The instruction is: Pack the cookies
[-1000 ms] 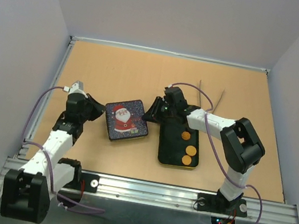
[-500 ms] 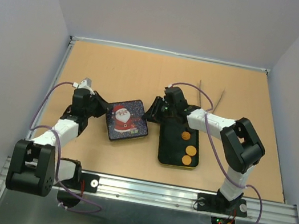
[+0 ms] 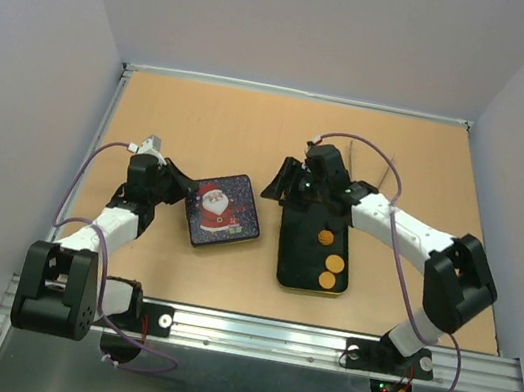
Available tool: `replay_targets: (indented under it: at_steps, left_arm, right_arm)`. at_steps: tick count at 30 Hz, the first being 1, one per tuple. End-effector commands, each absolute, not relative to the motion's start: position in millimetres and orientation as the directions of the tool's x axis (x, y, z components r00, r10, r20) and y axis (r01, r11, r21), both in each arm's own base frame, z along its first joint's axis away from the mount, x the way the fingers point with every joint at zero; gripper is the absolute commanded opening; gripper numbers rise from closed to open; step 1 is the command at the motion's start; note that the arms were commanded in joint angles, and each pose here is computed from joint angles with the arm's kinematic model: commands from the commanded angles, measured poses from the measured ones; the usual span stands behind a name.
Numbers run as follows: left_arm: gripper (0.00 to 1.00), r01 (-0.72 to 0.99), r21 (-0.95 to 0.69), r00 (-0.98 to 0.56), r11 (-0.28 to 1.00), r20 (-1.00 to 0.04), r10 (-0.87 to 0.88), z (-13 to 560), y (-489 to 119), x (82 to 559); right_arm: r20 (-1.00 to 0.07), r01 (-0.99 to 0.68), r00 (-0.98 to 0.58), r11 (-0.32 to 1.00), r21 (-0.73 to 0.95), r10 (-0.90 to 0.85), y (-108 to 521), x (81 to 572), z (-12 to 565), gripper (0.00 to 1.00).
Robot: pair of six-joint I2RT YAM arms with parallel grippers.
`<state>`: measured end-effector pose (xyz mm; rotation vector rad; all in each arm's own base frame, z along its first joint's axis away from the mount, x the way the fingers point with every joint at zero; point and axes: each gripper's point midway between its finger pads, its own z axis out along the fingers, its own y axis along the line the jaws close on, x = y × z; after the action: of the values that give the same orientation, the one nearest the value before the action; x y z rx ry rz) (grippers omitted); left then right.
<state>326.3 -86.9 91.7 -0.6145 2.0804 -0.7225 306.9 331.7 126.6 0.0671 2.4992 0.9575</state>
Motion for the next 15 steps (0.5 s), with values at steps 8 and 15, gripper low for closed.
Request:
replay_targets:
  at_steps: [8,15]
  left_arm:
    - [0.15,-0.17,-0.657,-0.529,0.735,-0.569,-0.63,92,-83,330]
    - [0.15,-0.171,-0.659,-0.527,0.732,-0.566,-0.633,92,-83,330]
  right_arm:
    - [-0.346,-0.169,-0.936,0.772,0.613,0.07,342,212,108,0.2]
    - [-0.283,-0.175,-0.959,0.783,0.597,0.002,369,185,74,0.11]
